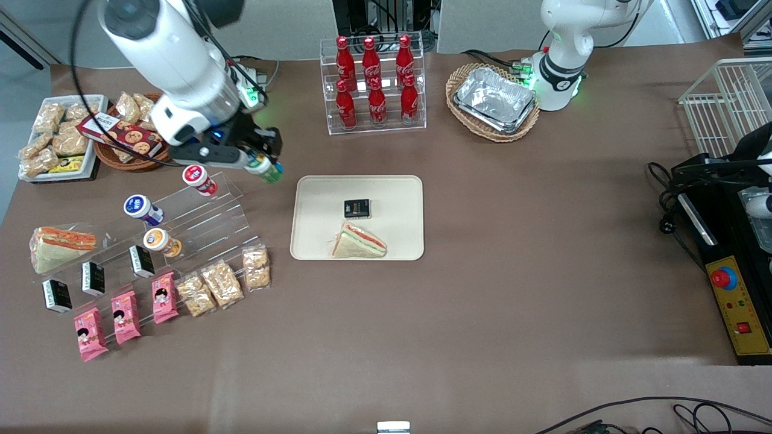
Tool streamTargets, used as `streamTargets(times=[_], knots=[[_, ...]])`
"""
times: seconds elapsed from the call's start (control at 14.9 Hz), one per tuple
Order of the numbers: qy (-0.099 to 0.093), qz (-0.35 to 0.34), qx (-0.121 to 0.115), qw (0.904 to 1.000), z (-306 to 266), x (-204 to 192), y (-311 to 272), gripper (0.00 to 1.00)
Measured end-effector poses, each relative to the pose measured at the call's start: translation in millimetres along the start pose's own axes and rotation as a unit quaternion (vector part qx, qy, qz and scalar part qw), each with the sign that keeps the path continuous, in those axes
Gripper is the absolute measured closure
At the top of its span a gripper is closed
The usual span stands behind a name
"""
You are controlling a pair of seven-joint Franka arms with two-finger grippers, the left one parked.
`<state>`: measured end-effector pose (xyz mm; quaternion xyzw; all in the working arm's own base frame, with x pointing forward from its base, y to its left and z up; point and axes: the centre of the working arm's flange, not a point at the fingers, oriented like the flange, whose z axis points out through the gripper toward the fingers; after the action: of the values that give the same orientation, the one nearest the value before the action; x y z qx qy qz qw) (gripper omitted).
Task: Place green gum on tray
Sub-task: 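Carry the green gum bottle over the cream tray's edge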
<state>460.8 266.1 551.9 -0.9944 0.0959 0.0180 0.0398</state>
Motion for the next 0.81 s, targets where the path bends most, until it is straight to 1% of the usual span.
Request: streamTargets(times=[0.13, 0.27, 0.34, 0.54, 0.74, 0.81], knots=[[0.001, 0.009, -0.001, 1.0, 39.2, 0.4, -5.4, 0.41], [0.003, 0.02, -0.01, 0.9997, 89.4, -10.0, -7.2, 0.41], [0.006, 0.025, -0.016, 0.9995, 116.6, -20.6, -8.2, 0.41], [0.013, 0.037, -0.019, 0.999, 191.4, -61.3, -9.3, 0.41], [0.013, 0.035, -0.023, 0.999, 229.2, -78.9, -0.7, 0.41], [0.017, 0.033, -0.023, 0.999, 236.6, -79.6, 2.9, 0.41]])
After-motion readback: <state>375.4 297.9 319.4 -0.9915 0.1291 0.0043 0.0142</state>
